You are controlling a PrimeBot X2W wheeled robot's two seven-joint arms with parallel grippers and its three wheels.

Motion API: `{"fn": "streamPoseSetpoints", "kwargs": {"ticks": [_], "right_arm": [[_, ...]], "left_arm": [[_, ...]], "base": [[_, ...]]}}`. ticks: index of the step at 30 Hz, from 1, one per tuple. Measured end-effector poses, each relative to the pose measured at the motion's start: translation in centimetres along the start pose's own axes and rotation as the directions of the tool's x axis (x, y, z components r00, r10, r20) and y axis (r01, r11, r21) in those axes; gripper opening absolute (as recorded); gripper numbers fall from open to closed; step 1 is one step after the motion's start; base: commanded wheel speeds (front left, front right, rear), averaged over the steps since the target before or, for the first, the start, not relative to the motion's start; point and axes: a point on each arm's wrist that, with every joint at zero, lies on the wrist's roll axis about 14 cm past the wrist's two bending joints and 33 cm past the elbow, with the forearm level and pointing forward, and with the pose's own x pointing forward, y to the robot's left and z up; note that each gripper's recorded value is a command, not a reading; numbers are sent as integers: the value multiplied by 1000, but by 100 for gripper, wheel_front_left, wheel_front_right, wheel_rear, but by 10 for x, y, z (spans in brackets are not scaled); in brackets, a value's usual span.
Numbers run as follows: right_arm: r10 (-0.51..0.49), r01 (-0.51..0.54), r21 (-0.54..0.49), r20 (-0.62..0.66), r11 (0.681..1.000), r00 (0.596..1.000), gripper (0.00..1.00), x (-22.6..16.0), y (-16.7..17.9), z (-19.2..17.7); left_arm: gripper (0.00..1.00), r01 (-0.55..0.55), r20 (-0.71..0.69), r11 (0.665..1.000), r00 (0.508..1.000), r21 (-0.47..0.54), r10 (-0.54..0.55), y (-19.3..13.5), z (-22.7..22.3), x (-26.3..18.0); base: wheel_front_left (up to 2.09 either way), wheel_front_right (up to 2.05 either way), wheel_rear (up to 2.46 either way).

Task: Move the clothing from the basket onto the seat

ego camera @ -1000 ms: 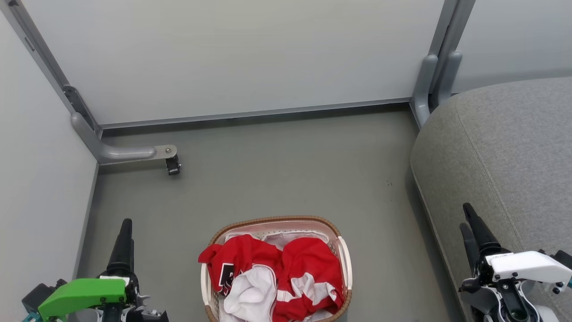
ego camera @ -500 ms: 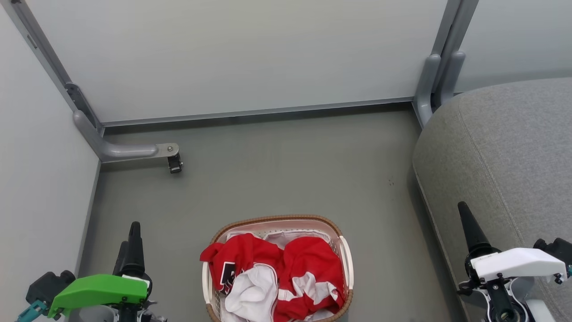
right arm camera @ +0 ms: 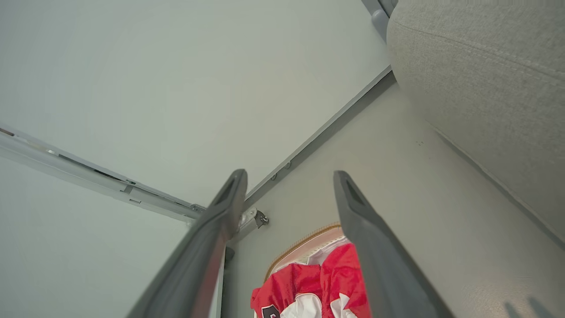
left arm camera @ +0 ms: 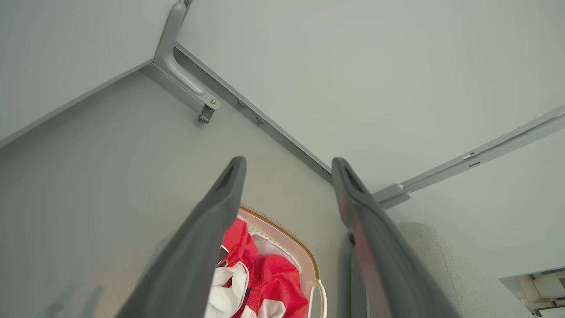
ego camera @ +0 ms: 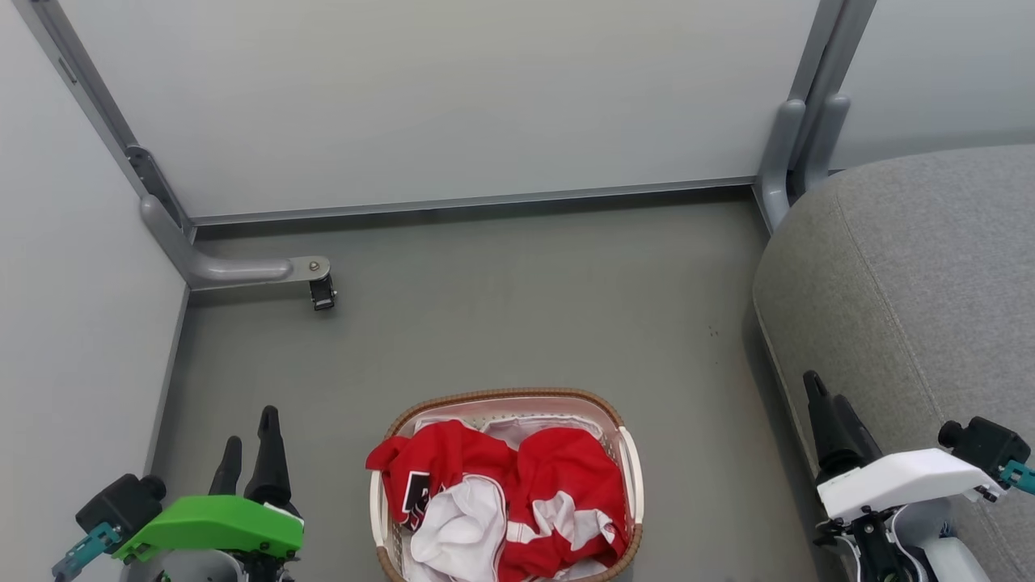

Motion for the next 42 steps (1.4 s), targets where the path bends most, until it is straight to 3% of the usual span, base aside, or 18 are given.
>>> {"fn": "streamPoseSetpoints", "kwargs": {"ticks": [8,21,42], "right_arm": [[-10,9,-128,-10,992,1000,100,0,-5,-5],[-7,0,-315,-22,949,1000,100,0,-7,-11],[65,-52,-539,4,841,998,100,7,10,-4]], "left_arm": [[100,-10,-12,991,1000,132,12,4,-5,-2],[100,-22,-7,955,1000,297,25,8,-9,-4],[100,3,60,847,997,531,-42,-9,5,-4]], "base": [[0,0,0],[0,0,0],[0,0,0]]}}
